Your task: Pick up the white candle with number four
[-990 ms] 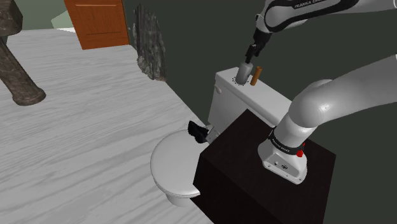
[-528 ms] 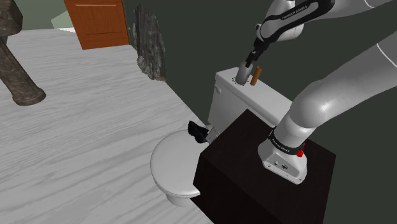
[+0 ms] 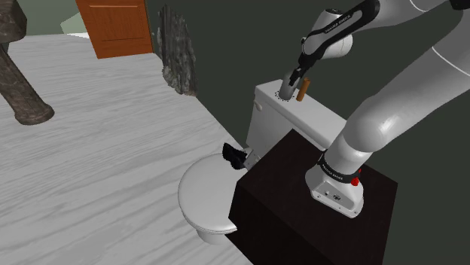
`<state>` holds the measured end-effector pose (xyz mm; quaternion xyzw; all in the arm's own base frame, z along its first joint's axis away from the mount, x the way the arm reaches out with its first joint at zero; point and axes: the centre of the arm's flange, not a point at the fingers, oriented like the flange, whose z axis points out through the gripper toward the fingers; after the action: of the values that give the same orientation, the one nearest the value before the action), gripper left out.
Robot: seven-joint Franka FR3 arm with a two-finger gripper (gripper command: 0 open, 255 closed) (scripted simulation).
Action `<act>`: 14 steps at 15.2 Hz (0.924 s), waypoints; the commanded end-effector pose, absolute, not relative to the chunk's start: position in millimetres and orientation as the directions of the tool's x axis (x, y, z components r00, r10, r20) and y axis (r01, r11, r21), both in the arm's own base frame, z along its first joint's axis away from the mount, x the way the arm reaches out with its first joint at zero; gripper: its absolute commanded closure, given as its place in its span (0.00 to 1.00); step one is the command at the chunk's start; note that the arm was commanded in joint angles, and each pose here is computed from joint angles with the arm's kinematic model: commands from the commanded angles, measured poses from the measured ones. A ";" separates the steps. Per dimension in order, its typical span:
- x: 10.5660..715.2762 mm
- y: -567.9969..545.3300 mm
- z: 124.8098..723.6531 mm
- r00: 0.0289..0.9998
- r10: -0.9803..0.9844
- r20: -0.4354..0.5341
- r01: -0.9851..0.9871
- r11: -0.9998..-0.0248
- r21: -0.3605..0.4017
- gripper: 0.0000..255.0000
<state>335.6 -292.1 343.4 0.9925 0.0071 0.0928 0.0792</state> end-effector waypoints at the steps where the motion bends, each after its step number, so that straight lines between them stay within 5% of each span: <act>1: 336.0 -291.5 335.8 0.983 0.029 0.184 -0.001 -0.987 0.159 0.00; 2: 336.0 -291.5 335.8 0.983 0.029 0.184 -0.001 -0.987 0.159 0.00; 3: 335.8 -291.6 335.8 0.983 0.029 0.184 -0.001 -0.987 0.159 1.00; 14: 336.0 -291.5 346.4 0.983 0.029 0.184 -0.001 -0.987 0.159 1.00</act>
<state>336.1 -290.6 342.3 0.9924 0.0071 0.0932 0.0796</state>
